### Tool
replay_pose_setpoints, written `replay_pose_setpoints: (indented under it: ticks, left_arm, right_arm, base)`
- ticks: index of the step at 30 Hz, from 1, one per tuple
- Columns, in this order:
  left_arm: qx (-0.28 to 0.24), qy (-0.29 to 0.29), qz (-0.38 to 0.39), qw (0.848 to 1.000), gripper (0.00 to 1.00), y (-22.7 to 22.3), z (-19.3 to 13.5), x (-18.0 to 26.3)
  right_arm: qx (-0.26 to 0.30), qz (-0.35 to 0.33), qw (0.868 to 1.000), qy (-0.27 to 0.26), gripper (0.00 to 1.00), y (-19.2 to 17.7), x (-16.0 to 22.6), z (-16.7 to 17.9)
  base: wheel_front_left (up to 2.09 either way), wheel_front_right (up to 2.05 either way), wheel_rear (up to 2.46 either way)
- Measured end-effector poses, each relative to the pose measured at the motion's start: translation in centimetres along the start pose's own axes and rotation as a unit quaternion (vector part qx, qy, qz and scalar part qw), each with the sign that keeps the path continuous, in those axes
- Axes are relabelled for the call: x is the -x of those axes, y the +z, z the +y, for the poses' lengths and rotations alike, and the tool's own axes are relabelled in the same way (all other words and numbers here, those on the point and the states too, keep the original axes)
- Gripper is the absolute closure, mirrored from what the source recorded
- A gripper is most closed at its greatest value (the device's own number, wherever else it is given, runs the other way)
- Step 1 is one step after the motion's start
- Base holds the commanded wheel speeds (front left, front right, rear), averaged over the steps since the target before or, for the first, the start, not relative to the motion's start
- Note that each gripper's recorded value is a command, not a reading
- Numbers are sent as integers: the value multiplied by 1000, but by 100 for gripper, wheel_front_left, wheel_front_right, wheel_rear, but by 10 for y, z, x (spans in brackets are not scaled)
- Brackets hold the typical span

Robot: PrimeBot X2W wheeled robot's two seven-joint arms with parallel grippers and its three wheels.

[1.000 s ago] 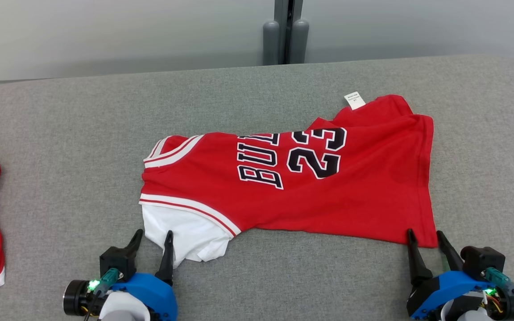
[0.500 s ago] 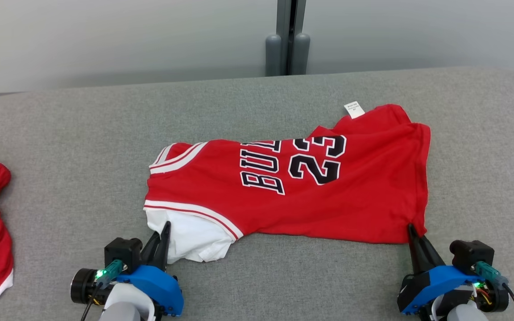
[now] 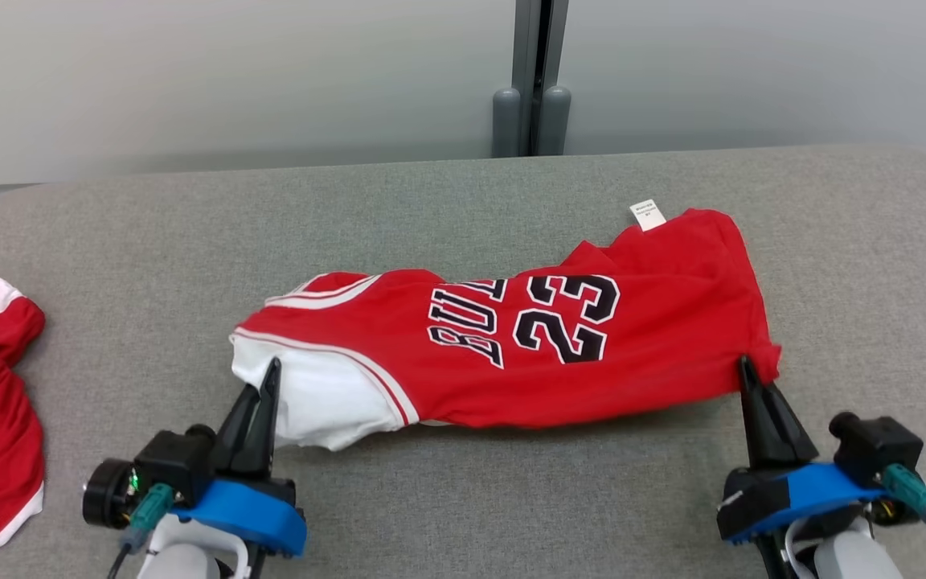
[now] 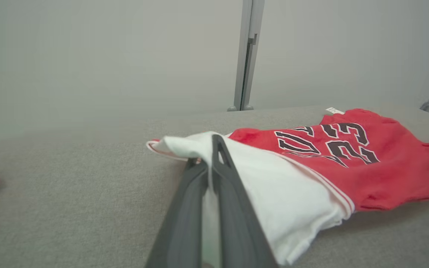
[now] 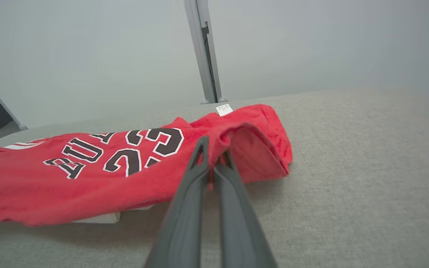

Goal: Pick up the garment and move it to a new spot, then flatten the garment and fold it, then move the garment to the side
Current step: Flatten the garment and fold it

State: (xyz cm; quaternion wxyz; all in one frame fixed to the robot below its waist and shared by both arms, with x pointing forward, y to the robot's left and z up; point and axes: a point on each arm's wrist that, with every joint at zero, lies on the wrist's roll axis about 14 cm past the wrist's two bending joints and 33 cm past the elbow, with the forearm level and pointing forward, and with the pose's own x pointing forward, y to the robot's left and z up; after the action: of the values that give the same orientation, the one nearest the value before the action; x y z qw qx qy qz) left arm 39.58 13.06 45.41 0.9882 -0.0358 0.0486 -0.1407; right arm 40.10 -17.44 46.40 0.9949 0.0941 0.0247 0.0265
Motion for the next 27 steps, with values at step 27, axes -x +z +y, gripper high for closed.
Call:
replay_pose_setpoints:
  ticks: [27]
  left_arm:
    - [-179, -57, -182, 965, 100, 220, 41, -245]
  right_arm:
    - [65, -191, 977, 61, 100, 207, -257, 24]
  base:
    - [0, 0, 0]
